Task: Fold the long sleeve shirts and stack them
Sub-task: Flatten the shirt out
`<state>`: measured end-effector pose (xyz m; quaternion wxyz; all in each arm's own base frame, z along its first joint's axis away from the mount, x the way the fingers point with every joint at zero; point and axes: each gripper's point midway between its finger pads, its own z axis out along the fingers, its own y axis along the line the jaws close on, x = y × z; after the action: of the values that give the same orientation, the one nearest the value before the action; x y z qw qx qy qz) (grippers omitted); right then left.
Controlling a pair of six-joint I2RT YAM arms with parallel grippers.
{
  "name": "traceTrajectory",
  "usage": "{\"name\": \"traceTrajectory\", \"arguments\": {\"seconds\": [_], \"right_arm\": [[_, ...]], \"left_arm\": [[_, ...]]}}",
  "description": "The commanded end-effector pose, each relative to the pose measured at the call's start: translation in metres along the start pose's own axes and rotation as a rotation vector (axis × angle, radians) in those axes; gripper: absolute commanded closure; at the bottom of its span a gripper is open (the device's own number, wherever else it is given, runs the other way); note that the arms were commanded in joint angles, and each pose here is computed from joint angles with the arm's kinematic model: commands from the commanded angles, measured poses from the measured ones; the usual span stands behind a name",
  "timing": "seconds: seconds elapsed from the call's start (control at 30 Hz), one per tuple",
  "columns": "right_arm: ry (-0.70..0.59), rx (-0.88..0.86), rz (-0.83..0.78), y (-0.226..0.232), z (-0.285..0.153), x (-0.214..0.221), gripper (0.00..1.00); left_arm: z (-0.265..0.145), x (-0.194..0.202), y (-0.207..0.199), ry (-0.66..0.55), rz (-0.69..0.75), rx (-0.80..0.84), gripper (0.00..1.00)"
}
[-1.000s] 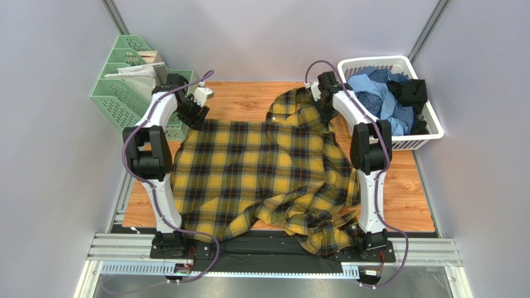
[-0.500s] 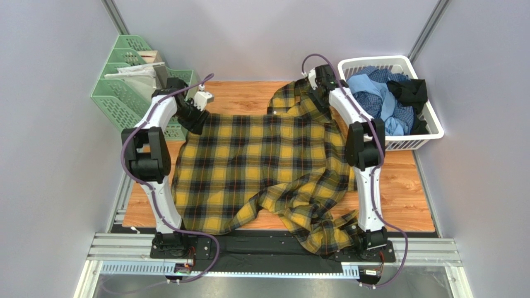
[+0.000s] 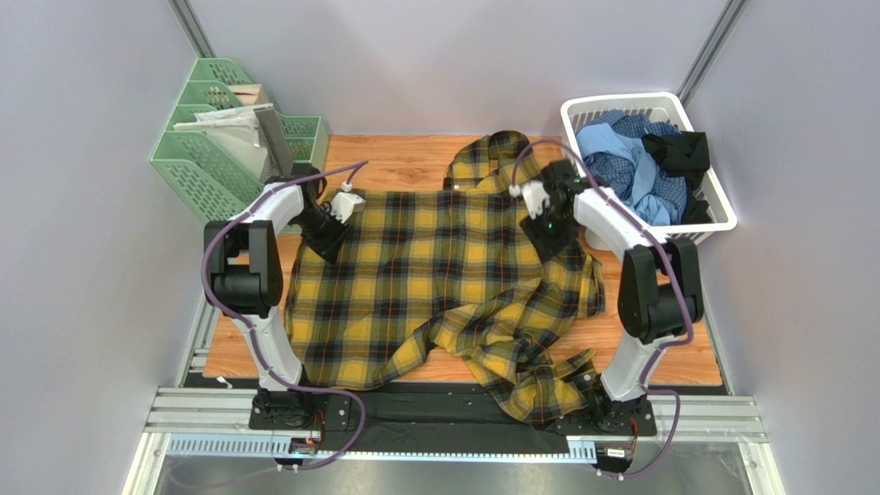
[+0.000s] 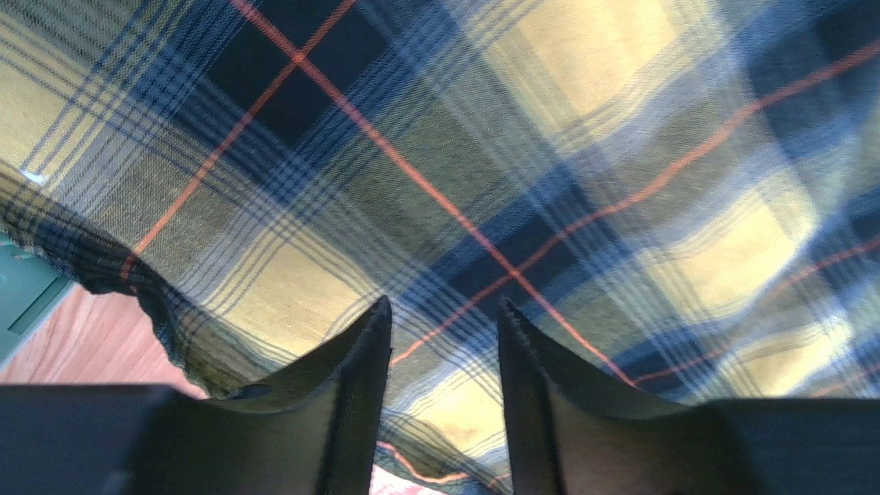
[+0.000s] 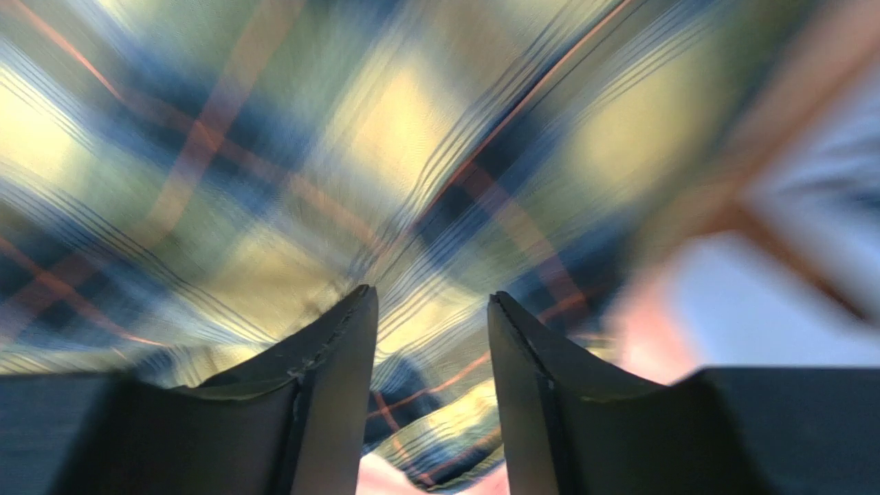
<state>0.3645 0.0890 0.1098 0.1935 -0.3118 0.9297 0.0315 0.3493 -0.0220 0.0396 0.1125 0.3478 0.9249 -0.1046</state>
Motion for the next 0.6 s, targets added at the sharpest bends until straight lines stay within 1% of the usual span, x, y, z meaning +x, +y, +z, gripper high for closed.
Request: {"name": "traceTrajectory", "arguments": {"seconds": [0.0,0.07,0.1,0.13,0.2,0.23,0.27,0.3,0.33,0.37,0.4,0.43,0.47,0.5,0.53,0.57], "right_arm": [[0.209,-0.053,-0.026,0.0,0.046,0.061,0.54],[0.223,-0.03,-0.018,-0.014,0.054,0.061,0.55],[0.235,-0.024,-0.023,-0.019,0.064,0.058,0.55],[0.232,0.009,-0.035,-0.029,0.069,0.053,0.55],[0.243,0.059,-0.047,-0.045,0.078,0.045,0.55],[0.234,0.083,-0.047,-0.056,0.079,0.033,0.55],[0.219,0.093,-0.051,-0.06,0.074,0.024,0.54],[0.204,0.087,-0.055,-0.06,0.068,0.017,0.52],[0.152,0.082,-0.057,-0.059,0.046,0.004,0.51],[0.132,0.082,-0.057,-0.058,0.033,0.001,0.47],[0.094,0.044,-0.064,-0.048,0.018,-0.004,0.46],[0.069,-0.036,-0.063,-0.03,0.004,-0.004,0.46],[0.018,-0.052,-0.056,-0.019,-0.019,-0.005,0.45],[0.005,-0.092,-0.049,-0.007,-0.028,-0.001,0.44],[-0.013,-0.177,-0.032,0.013,-0.036,0.004,0.45],[-0.019,-0.212,-0.005,0.028,-0.046,0.015,0.44]], "left_arm": [[0.007,-0.002,0.022,0.042,-0.006,-0.054,0.57],[0.018,0.004,0.029,0.092,-0.013,-0.052,0.63],[0.016,-0.003,0.037,0.09,-0.013,-0.076,0.65],[0.021,-0.002,0.043,0.11,-0.012,-0.081,0.68],[0.017,-0.016,0.063,0.11,-0.005,-0.134,0.71],[0.023,-0.01,0.066,0.159,-0.016,-0.118,0.74],[0.015,-0.024,0.073,0.131,-0.012,-0.134,0.76],[0.012,-0.028,0.073,0.117,-0.008,-0.125,0.76],[-0.003,-0.042,0.066,0.047,0.012,-0.112,0.74],[-0.014,-0.05,0.054,-0.009,0.037,-0.076,0.71],[-0.027,-0.059,0.038,-0.077,0.065,-0.038,0.66],[-0.066,-0.082,0.012,-0.234,0.123,-0.001,0.56],[-0.074,-0.091,-0.022,-0.28,0.187,0.059,0.5],[-0.088,-0.098,-0.048,-0.332,0.239,0.094,0.44],[-0.121,-0.108,-0.085,-0.43,0.331,0.114,0.36],[-0.117,-0.107,-0.135,-0.426,0.424,0.195,0.34]]}}
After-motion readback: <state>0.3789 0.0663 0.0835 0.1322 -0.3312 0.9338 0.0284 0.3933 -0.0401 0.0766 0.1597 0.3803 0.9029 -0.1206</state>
